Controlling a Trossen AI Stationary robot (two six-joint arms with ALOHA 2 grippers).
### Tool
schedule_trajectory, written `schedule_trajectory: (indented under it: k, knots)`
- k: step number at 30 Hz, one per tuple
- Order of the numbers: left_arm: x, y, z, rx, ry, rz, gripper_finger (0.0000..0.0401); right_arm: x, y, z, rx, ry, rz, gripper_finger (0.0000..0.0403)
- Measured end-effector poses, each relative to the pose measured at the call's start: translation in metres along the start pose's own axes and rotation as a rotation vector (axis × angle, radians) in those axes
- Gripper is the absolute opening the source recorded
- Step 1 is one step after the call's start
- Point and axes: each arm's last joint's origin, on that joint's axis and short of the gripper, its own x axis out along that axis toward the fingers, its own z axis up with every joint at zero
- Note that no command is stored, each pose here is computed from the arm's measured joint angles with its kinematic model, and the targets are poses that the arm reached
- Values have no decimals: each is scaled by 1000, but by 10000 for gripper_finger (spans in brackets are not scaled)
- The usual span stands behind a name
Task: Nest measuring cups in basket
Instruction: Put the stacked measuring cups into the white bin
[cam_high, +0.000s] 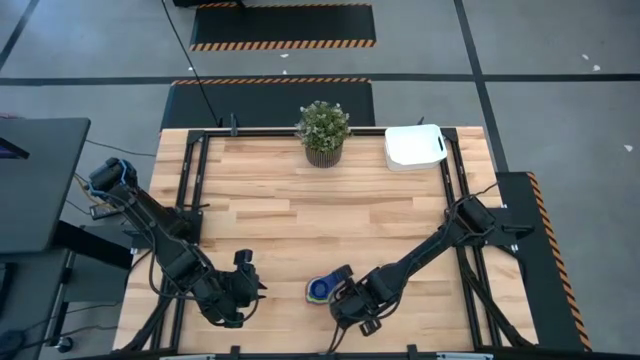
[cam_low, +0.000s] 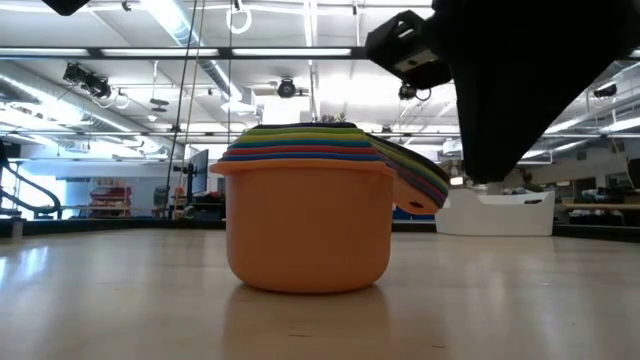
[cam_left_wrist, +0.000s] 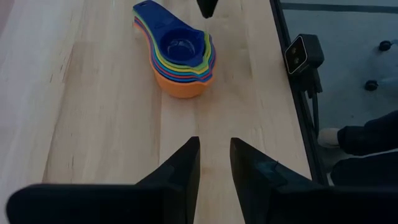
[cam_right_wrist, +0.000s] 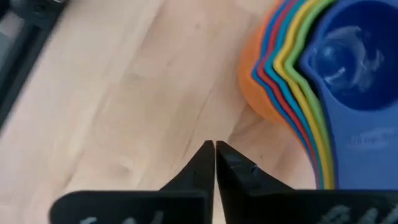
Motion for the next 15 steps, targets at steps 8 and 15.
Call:
schedule_trajectory:
  k: [8, 15]
  knots:
    - [0, 0, 0, 0, 0, 0, 96, 0, 3, 1, -2, -8, 57, 93]
    - [0, 0, 0, -1, 0, 0, 96, -4, 7, 2, -94, -5, 56, 155]
